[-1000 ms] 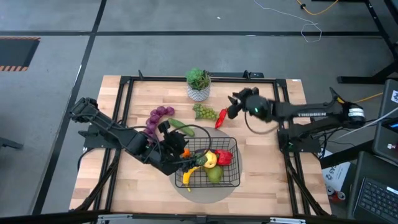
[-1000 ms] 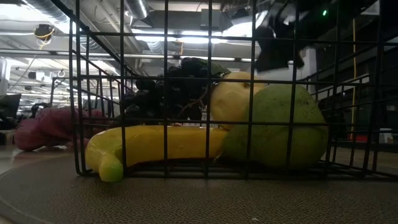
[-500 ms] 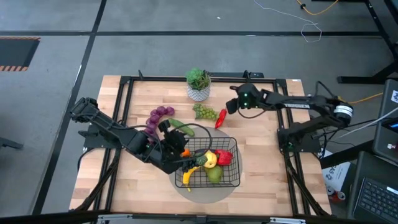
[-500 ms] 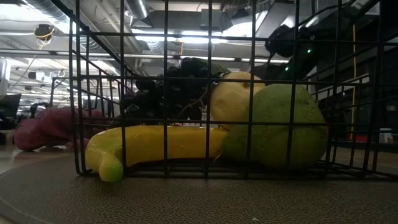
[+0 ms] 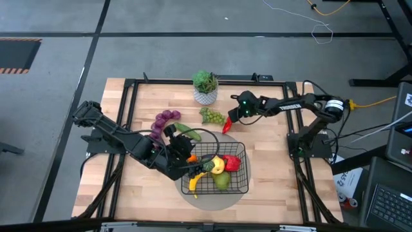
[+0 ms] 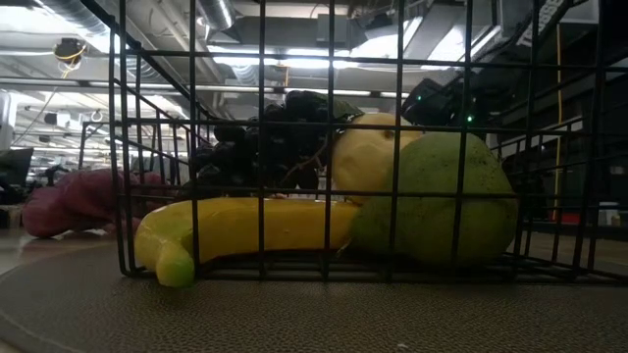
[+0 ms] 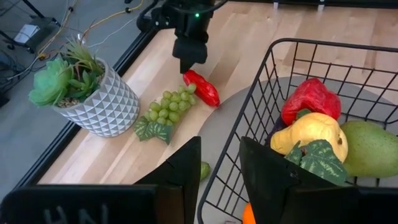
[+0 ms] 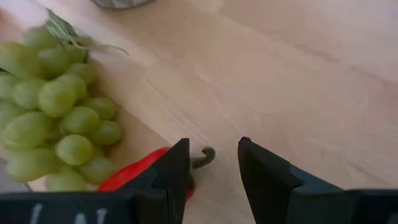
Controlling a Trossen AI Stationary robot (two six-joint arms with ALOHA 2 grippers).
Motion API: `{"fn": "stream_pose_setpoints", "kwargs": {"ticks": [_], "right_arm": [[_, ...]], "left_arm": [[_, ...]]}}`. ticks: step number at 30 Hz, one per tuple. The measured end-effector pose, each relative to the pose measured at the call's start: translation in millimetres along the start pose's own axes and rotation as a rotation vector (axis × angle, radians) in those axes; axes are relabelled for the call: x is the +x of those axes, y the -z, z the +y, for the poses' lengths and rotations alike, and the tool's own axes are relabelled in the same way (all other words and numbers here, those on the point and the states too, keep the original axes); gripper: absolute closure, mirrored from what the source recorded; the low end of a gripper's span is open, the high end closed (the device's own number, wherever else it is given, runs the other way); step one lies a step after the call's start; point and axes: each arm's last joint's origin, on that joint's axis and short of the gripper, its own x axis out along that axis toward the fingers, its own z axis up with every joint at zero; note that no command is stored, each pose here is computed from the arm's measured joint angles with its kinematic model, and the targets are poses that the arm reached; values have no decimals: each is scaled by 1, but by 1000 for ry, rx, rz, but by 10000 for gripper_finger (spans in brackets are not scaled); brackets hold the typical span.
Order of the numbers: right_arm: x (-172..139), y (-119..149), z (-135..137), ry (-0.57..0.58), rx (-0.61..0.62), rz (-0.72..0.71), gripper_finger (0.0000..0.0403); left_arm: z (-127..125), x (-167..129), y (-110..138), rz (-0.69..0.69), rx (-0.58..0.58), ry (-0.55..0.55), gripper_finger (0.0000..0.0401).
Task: Build produce basket
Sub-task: Put the red chili pepper into the black wire basket
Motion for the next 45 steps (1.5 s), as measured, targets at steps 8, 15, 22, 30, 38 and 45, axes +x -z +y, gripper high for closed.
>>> {"fn": "stream_pose_setpoints", "kwargs": {"ticks": [8, 15, 22, 30, 38, 45], "right_arm": [[8, 4, -2, 20, -26, 23, 286], [8, 5, -1, 11, -78, 27, 391], [8, 3, 7, -31, -125, -20, 397], [7, -5, 17, -100, -155, -128, 401], [-3, -16, 25, -185, -161, -224, 402], [-44, -30, 39, -332, -201, -334, 403]], "left_arm": [[0, 0, 0, 1, 1, 0, 296], [0, 0, 0, 2, 2, -1, 296], [0, 0, 0, 2, 2, -1, 296], [1, 0, 1, 6, 8, -4, 296], [1, 0, 1, 6, 3, -4, 296], [0, 0, 1, 5, 0, -3, 296]]}}
